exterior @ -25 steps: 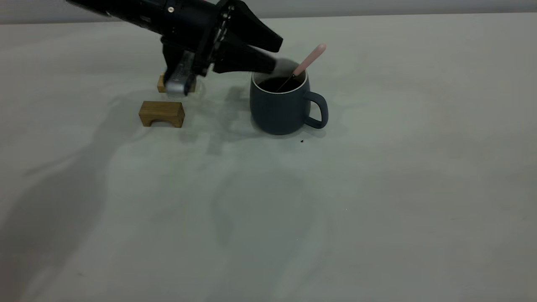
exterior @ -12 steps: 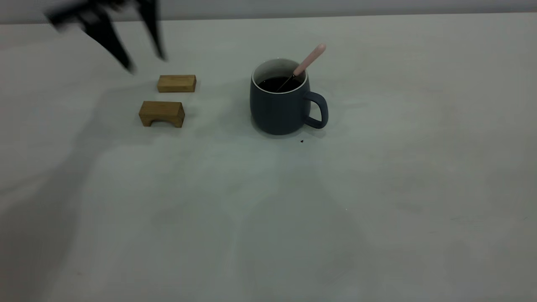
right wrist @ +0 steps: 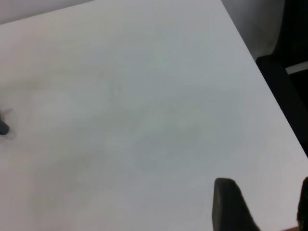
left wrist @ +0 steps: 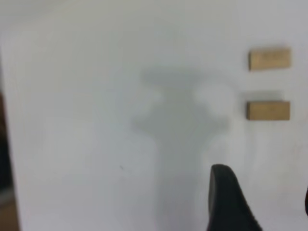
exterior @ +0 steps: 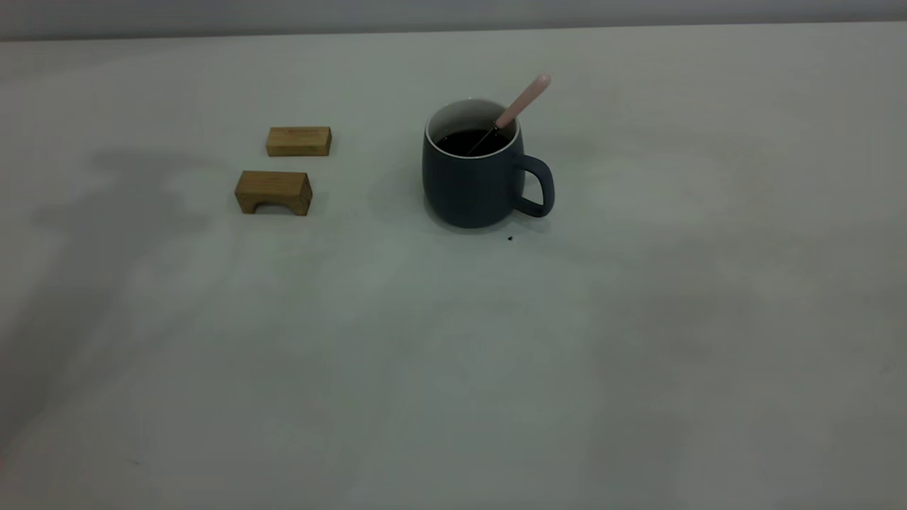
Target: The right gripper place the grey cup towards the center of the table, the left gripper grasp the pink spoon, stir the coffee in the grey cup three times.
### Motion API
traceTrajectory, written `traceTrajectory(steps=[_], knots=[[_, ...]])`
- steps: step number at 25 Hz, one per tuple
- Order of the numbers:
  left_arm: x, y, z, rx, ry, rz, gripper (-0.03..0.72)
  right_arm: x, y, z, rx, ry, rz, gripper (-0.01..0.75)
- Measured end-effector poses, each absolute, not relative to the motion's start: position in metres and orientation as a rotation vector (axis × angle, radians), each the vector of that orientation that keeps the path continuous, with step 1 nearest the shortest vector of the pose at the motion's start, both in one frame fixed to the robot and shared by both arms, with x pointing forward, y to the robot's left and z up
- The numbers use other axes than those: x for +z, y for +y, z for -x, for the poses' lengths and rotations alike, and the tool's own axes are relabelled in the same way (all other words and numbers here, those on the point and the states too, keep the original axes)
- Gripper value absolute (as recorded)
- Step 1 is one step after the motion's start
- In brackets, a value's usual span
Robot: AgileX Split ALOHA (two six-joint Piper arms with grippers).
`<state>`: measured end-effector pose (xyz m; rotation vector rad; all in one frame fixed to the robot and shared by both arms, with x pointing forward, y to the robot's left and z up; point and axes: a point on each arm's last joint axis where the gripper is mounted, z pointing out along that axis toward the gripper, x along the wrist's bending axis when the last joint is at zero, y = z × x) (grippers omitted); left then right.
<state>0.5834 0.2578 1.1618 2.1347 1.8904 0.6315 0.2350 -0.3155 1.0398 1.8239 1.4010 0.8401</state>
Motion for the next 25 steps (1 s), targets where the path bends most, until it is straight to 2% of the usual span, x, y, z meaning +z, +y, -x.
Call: traceTrajectory(steps=[5, 9, 17, 25], knots=[[1.187, 0.267, -0.528, 0.673, 1.838, -2.099, 0.459, 1.040, -0.316, -0.235, 0.840, 1.401, -1.824, 0.381], [1.178, 0.277, -0.472, 0.657, 1.862, -2.098, 0.459, 1.040, -0.316, -0.235, 0.840, 1.401, -1.824, 0.381], [1.121, 0.297, -0.330, 0.629, 1.816, -2.039, 0.459, 1.040, -0.316, -0.235, 0.840, 1.401, -1.824, 0.374], [1.054, 0.310, -0.252, 0.773, 1.843, -1.782, 0.459, 1.040, -0.316, -0.235, 0.840, 1.401, -1.824, 0.342]])
